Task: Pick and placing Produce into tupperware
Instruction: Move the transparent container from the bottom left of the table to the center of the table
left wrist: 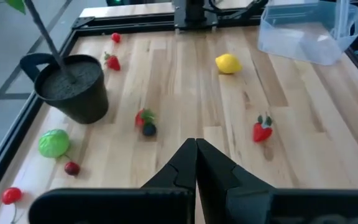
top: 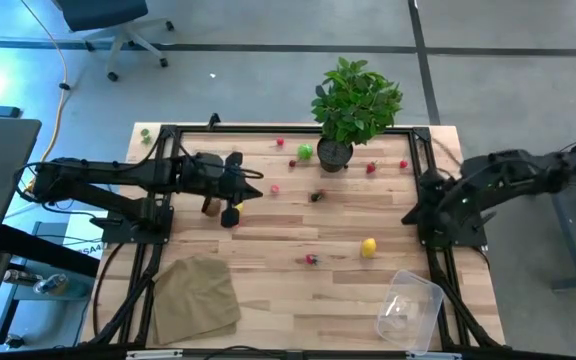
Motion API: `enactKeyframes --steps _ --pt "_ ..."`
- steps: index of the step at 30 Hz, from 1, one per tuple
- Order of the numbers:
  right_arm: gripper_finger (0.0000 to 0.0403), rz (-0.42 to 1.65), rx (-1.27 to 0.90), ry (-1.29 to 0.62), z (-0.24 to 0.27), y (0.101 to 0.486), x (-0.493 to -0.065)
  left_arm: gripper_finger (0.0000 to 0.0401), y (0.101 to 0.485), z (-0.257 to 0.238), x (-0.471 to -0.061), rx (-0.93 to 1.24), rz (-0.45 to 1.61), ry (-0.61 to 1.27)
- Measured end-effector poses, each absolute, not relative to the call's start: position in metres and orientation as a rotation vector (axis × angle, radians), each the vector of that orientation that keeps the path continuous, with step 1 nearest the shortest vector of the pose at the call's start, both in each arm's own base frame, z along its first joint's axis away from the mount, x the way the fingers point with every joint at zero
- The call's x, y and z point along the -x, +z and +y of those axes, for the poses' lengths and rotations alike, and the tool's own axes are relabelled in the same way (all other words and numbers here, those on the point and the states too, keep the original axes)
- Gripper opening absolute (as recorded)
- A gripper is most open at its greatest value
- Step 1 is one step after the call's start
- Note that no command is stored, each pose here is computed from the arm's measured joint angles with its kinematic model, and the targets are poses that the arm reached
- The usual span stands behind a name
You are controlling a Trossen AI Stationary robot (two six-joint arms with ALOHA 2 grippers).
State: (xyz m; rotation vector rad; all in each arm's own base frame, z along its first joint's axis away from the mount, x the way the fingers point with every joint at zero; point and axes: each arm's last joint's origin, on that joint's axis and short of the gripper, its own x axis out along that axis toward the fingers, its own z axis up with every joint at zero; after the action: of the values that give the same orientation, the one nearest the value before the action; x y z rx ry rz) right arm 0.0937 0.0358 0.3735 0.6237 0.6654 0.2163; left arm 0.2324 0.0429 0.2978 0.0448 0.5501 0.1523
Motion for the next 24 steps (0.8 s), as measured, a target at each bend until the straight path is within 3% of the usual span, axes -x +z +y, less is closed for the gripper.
enactKeyframes --steps 8,18,24 --pt "0.0 1.144 -0.663 0.12 0.095 0.34 -0.122 0.0001 0.299 0.043 -0.231 -0.074 0.551 0.144" --pt "0.0 1.45 -0.558 -0.218 0.196 0.266 -0.135 0.0001 0.298 0.042 -0.231 -0.096 0.552 0.126" --pt "0.0 1.542 -0.438 -0.235 0.233 0.212 -0.158 0.0001 0.298 0.043 -0.231 -0.123 0.555 0.122"
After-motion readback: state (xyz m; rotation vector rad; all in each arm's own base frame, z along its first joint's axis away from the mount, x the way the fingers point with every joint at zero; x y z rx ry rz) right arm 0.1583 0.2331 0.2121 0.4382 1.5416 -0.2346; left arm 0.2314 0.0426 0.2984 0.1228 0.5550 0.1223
